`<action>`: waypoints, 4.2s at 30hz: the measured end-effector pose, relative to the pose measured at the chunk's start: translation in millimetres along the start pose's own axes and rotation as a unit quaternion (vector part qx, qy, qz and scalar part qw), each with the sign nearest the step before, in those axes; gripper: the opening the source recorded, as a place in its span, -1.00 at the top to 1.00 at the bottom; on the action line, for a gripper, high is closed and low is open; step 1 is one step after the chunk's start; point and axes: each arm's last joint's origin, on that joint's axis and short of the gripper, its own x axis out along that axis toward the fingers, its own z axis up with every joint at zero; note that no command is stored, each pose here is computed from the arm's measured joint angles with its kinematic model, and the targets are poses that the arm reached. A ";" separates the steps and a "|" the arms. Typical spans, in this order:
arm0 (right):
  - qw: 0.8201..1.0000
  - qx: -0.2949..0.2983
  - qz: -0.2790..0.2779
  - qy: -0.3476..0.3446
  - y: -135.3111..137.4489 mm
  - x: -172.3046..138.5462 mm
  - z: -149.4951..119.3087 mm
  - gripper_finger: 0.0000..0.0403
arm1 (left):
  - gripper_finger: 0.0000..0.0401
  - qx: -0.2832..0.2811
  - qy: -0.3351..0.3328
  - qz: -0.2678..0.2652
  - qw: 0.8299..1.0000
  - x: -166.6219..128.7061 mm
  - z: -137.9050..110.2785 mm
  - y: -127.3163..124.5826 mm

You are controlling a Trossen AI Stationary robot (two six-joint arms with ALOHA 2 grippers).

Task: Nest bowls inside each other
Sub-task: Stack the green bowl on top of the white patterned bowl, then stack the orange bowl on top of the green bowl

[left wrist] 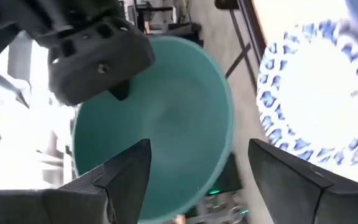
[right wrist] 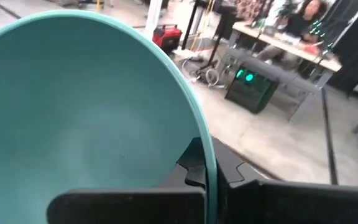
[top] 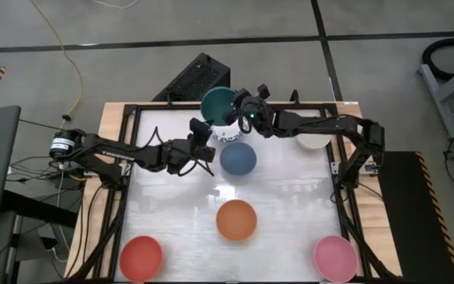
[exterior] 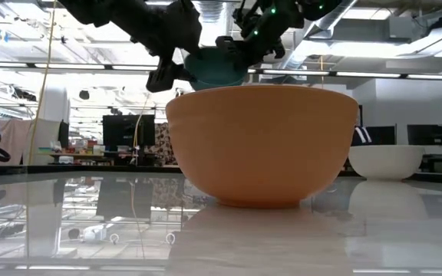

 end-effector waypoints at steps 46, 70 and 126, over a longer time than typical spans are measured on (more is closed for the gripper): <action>0.897 0.192 0.197 0.345 -61.9 126.9 -91.0 0.95 | -0.29 -0.636 -0.115 -0.330 0.687 -53.2 -111.0 88.1; 0.898 0.168 0.184 0.362 -56.3 128.0 -99.4 0.54 | -0.29 -0.625 -0.102 -0.342 0.695 -53.4 -112.0 83.4; 0.808 -0.054 0.264 0.524 -37.5 -75.9 -60.7 0.21 | -0.29 -0.468 -0.014 -0.566 0.678 -123.4 -96.8 43.4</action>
